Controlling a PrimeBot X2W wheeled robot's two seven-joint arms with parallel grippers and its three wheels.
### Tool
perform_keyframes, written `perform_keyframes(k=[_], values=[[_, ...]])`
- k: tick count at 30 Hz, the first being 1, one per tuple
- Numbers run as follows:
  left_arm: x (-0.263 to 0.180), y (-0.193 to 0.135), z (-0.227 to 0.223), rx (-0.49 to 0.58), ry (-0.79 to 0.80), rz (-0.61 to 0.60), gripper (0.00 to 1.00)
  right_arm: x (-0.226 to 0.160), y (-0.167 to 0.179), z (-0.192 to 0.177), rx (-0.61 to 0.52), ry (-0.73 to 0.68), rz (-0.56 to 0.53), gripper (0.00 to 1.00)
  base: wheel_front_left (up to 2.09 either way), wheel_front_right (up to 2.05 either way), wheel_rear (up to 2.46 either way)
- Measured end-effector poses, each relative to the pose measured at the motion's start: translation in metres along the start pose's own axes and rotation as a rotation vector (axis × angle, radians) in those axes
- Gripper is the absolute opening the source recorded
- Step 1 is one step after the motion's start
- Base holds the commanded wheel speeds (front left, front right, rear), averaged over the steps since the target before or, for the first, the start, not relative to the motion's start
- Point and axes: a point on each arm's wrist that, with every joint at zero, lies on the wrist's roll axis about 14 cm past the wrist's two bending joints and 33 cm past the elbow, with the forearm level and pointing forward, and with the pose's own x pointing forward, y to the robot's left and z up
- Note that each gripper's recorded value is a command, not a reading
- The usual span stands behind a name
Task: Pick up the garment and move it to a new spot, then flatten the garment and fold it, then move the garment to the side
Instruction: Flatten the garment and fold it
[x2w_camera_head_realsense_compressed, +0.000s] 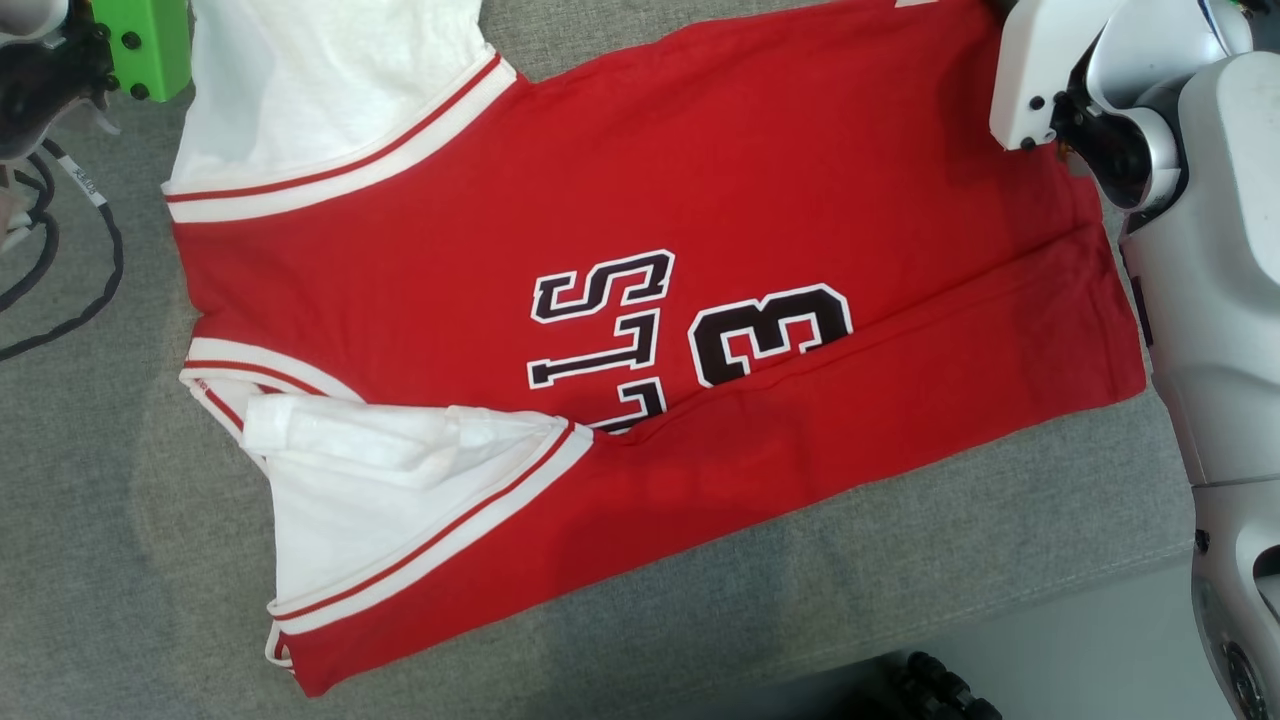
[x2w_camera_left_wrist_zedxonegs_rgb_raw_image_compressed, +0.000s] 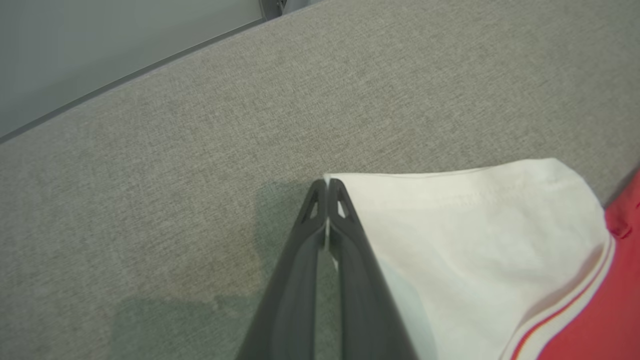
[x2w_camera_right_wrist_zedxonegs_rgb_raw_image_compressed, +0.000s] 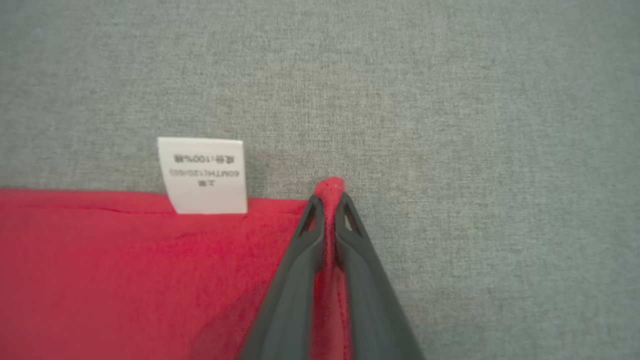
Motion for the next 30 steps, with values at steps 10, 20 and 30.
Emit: perform_keyframes(k=[10,20,30], values=[[-0.011,-0.004,0.027,0.065,-0.132,0.0,0.0,-0.002,0.003,0.026,0.009,-0.117,0.004,0.0,0.0,0.0,0.0],[-0.043,0.005,0.068,0.072,-0.358,0.021,0.0,-0.005,-0.013,0.052,0.094,-0.247,0.008,0.0,0.0,0.0,0.0],[-0.076,-0.009,0.058,0.021,-0.454,-0.037,0.0,-0.026,-0.015,0.046,0.155,-0.378,0.075,0.0,0.0,0.0,0.0]])
